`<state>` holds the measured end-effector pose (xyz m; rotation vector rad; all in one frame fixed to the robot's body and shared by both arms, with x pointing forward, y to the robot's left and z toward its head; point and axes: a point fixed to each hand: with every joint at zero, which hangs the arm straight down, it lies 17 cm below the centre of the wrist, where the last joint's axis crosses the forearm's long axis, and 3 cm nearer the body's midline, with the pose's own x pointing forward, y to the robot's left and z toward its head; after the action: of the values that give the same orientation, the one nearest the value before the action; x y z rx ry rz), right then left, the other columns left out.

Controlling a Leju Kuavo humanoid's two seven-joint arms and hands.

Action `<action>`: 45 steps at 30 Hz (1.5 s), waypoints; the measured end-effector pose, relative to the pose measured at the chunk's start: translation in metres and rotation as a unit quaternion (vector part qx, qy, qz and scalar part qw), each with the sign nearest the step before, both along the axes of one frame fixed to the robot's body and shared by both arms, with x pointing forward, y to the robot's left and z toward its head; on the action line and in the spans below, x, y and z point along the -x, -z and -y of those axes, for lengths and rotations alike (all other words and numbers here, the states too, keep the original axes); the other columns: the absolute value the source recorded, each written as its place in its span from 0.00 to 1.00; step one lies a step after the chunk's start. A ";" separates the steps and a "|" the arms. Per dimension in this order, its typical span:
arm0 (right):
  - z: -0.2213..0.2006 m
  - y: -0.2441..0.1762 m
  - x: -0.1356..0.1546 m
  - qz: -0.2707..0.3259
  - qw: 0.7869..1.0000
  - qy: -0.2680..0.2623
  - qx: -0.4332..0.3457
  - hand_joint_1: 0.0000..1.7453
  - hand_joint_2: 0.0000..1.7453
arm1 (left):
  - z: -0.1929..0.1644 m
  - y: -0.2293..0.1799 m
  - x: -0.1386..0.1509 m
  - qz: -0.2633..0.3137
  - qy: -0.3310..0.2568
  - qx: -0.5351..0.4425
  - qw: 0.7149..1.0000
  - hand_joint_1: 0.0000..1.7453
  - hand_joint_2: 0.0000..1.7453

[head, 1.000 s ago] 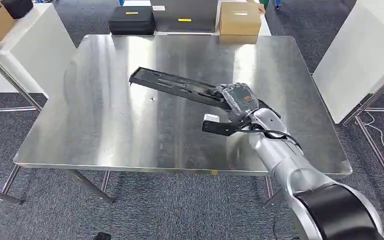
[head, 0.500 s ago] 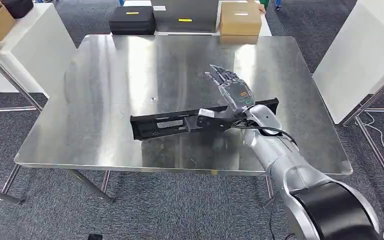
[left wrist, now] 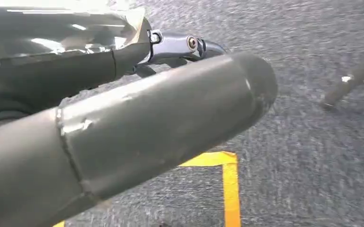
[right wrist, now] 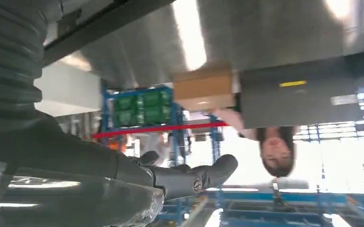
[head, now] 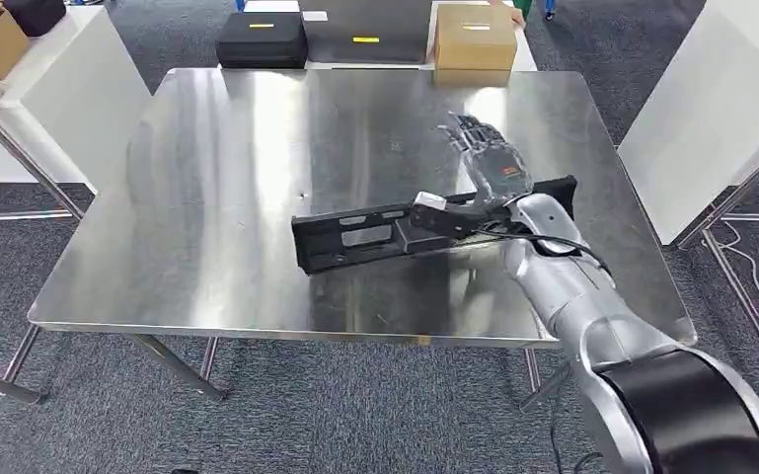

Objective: Take the parts from the cabinet and place them on the table.

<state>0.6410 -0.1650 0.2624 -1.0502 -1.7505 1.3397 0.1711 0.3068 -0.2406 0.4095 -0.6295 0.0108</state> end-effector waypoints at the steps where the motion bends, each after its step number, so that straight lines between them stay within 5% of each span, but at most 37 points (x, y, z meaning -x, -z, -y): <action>1: 0.011 -0.005 -0.004 0.002 1.000 0.011 0.000 0.00 1.00 | -0.001 0.001 0.002 -0.001 -0.005 0.002 1.000 0.00 0.00; 11: 0.077 -0.012 -0.018 -0.012 0.997 0.080 -0.008 0.00 1.00 | 0.000 0.002 0.006 -0.003 -0.020 0.013 1.000 0.00 0.00; 17: 0.151 -0.004 -0.029 -0.068 0.977 0.201 -0.032 0.00 1.00 | 0.002 0.004 0.008 -0.008 -0.021 0.019 1.000 0.00 0.00; 25: 0.181 0.024 -0.024 -0.156 0.961 0.222 -0.060 0.00 1.00 | 0.004 0.004 0.007 -0.006 -0.014 0.022 1.000 0.00 0.00; 45: 0.194 0.030 -0.022 -0.166 0.950 0.246 -0.096 0.00 1.00 | 0.001 0.005 0.009 -0.013 -0.012 0.018 1.000 0.00 0.00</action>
<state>0.6630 -0.3589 0.2321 -0.9980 -1.2330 0.9447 0.1625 0.3062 -0.2455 0.3814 -0.5985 0.0398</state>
